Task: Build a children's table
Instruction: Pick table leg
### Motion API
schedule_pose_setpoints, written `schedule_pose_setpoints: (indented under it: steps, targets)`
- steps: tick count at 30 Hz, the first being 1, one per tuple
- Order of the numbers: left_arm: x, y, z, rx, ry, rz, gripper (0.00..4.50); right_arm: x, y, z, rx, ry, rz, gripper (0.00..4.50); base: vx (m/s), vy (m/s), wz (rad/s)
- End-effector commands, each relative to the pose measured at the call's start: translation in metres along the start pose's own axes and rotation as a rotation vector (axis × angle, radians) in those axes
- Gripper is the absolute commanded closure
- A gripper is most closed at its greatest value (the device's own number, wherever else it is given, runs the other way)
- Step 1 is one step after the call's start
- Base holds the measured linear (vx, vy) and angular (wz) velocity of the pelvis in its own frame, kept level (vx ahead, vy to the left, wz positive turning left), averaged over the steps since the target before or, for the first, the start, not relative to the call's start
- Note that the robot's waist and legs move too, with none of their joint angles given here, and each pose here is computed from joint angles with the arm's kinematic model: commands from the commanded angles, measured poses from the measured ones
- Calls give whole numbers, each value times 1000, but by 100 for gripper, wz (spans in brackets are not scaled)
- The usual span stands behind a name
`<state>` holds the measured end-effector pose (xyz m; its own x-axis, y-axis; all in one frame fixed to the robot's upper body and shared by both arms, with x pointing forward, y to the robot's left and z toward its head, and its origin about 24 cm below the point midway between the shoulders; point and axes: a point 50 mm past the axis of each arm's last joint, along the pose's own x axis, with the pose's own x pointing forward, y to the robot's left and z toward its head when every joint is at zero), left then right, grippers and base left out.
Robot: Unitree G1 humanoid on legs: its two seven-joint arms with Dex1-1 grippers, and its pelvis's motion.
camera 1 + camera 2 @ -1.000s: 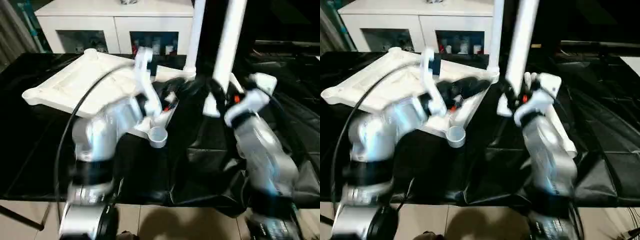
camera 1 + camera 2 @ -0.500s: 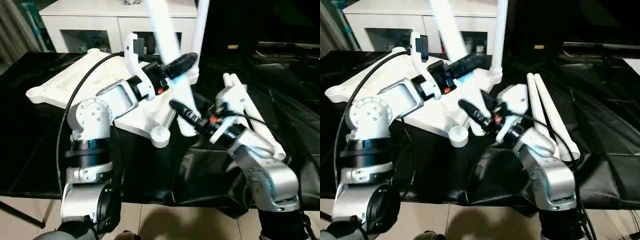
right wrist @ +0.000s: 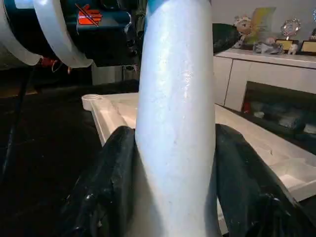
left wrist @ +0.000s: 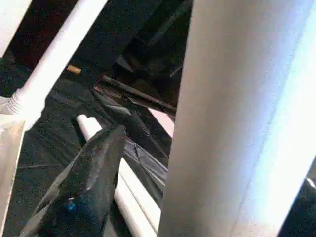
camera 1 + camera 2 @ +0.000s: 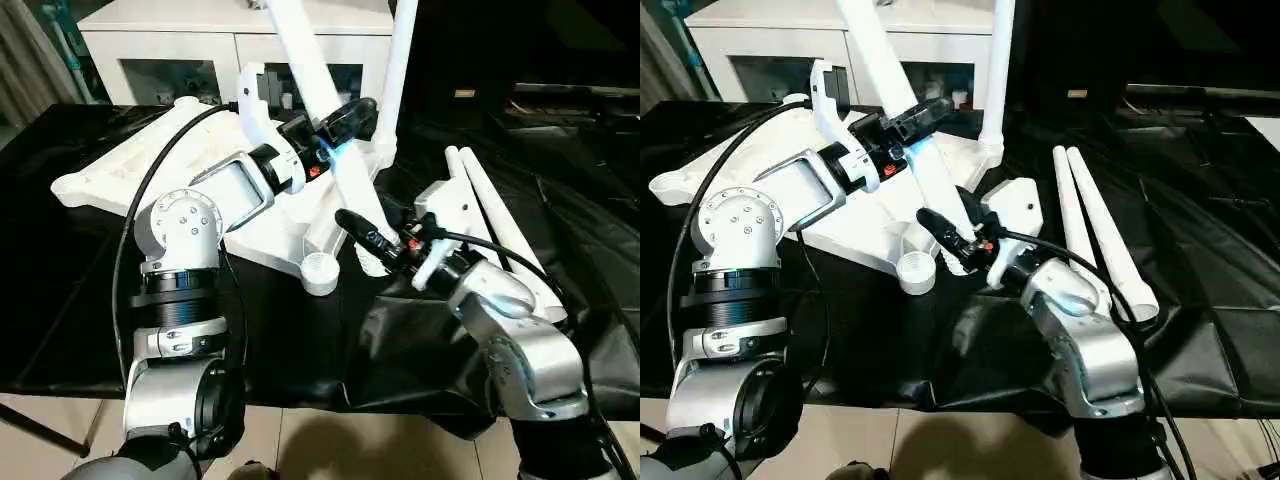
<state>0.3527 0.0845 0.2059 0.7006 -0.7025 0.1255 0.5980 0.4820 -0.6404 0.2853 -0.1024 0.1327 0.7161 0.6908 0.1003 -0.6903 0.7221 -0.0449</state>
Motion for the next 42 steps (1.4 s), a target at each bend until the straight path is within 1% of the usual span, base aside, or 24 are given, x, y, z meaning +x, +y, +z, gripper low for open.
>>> schedule_pose_setpoints:
  steps: [1, 2, 3, 4, 7, 10, 11, 12, 13, 15, 16, 17, 20, 22, 23, 24, 26, 28, 29, 30, 34, 39, 40, 42]
  targets:
    - [-4, 3, 3, -6, -10, 23, 120, 2, -3, 10, -35, -49, -12, 261, 0, 0, 0]
    - [-4, 3, 3, -6, -10, 23, 121, 2, -3, 10, -35, -49, -12, 261, 0, 0, 0]
    - [-6, 5, 6, -12, -27, 22, 147, 3, -3, 9, -40, -47, -12, 261, 0, 0, 0]
    - [-6, 5, 6, -12, -27, 22, 159, 3, -3, 9, -40, -47, -12, 261, 0, 0, 0]
    - [-9, 7, 8, -15, -32, 34, 162, 6, -2, 9, -48, -45, -8, 261, 0, 0, 0]
    - [-8, 7, 9, -11, -27, 29, 198, 6, -3, 10, -56, -46, -8, 261, 0, 0, 0]
    - [-8, 7, 10, -3, -22, 23, 202, 7, -4, 11, -46, -50, -8, 226, 0, 0, 0]
    - [-8, 6, 10, 7, -19, 14, 202, 7, -3, 13, -5, -62, 1, 226, 0, 0, 0]
    - [-8, 5, 11, 16, -17, 6, 212, 7, -4, 14, 41, -77, 6, 191, 0, 0, 0]
    - [-8, 3, 12, 40, -5, -13, 236, 7, -4, 18, 103, -87, 38, 189, 0, 0, 0]
    - [-8, 0, 12, 62, 11, -37, 244, 6, -5, 21, 124, -70, 99, 179, 0, 0, 0]
    - [-8, 0, 12, 62, 11, -37, 244, 6, -5, 21, 124, -70, 99, 179, 0, 0, 0]
    - [-9, -6, 16, 83, 36, -85, 262, 4, -5, 22, 126, 13, 209, 147, 0, 0, 0]
    - [-10, -9, 18, 95, 46, -112, 266, 3, -8, 23, 141, 53, 243, 145, 0, 0, 0]
    - [-10, -9, 18, 95, 46, -112, 266, 3, -8, 23, 141, 53, 243, 145, 0, 0, 0]
    - [-9, -11, 20, 103, 58, -130, 267, 1, -16, 26, 165, 108, 270, 145, 0, 0, 0]
    - [-9, -12, 21, 110, 66, -141, 268, 0, -20, 28, 175, 135, 288, 145, 0, 0, 0]
    - [-8, -16, 21, 126, 83, -170, 268, -2, -28, 31, 205, 206, 330, 145, 0, 0, 0]
    - [-8, -16, 21, 131, 86, -175, 268, -2, -29, 32, 213, 216, 339, 145, 0, 0, 0]
    - [-8, -19, 20, 138, 99, -202, 268, 0, -33, 35, 237, 247, 350, 145, 0, 0, 0]
    - [-7, -24, 15, 162, 117, -248, 268, 4, -39, 39, 278, 279, 362, 145, 0, 0, 0]
    - [-7, -28, 5, 261, 171, -283, 268, 5, -37, 41, 323, 292, 428, 145, 0, 0, 0]
    - [-7, -28, 4, 265, 175, -286, 268, 5, -37, 41, 326, 293, 437, 145, 0, 0, 0]
    - [-7, -33, 0, 289, 199, -318, 268, 2, -33, 41, 352, 306, 511, 145, 0, 0, 0]
